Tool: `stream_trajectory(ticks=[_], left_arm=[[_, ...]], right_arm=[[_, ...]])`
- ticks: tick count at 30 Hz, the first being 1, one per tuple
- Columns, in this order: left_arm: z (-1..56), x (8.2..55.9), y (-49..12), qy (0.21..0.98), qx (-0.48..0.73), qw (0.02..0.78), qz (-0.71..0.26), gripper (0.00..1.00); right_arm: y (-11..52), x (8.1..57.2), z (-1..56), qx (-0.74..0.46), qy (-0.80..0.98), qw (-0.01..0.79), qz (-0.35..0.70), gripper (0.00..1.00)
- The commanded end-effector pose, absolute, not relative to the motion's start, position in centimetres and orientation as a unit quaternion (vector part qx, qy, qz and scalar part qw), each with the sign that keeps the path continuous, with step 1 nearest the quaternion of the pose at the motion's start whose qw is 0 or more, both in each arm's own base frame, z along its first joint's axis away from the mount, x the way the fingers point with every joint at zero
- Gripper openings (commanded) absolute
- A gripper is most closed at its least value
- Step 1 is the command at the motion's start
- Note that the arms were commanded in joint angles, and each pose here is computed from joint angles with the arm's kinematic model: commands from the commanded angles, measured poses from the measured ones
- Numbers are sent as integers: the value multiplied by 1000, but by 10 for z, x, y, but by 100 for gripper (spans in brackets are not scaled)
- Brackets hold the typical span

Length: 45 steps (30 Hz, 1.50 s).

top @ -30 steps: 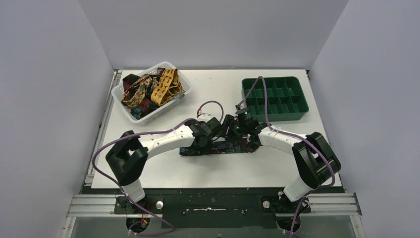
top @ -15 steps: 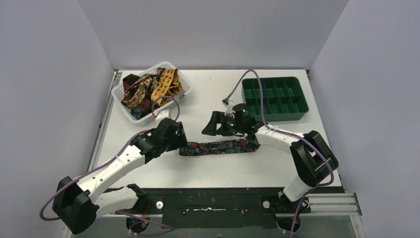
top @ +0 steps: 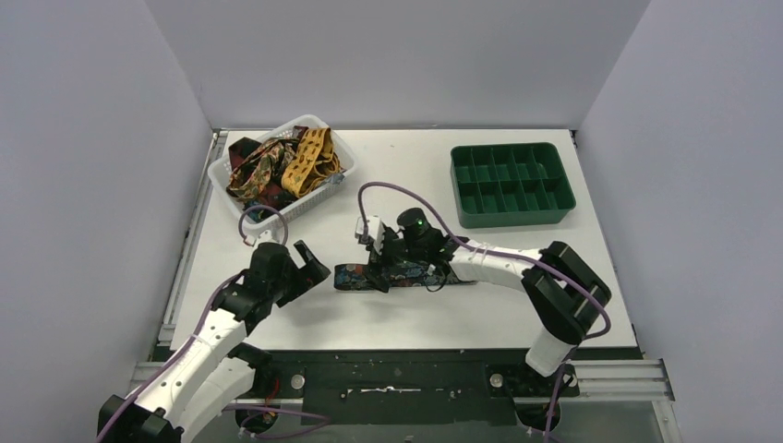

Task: Roll the ties
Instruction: Roll the tie at the center of the board.

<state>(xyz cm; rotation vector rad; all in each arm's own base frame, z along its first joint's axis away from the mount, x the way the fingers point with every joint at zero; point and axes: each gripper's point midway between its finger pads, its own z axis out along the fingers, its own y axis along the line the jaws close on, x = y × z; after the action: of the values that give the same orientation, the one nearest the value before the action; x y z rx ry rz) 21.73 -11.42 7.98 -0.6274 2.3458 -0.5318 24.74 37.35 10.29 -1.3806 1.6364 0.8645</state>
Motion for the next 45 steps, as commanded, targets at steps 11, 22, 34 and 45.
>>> stream_trajectory(ticks=[11,22,34,45], left_arm=[[102,229,-128,871,-232,343,-266,95],[101,227,-126,870,-237,341,-265,95],[98,225,-121,872,-242,341,-256,95],[97,225,-118,871,-248,341,-252,95]], right_arm=[[413,243,90,-656,548,390,343,97],[425,235,53,-665,563,352,342,88],[421,236,25,-660,590,351,305,55],[444,221,26,-641,596,359,326,46]])
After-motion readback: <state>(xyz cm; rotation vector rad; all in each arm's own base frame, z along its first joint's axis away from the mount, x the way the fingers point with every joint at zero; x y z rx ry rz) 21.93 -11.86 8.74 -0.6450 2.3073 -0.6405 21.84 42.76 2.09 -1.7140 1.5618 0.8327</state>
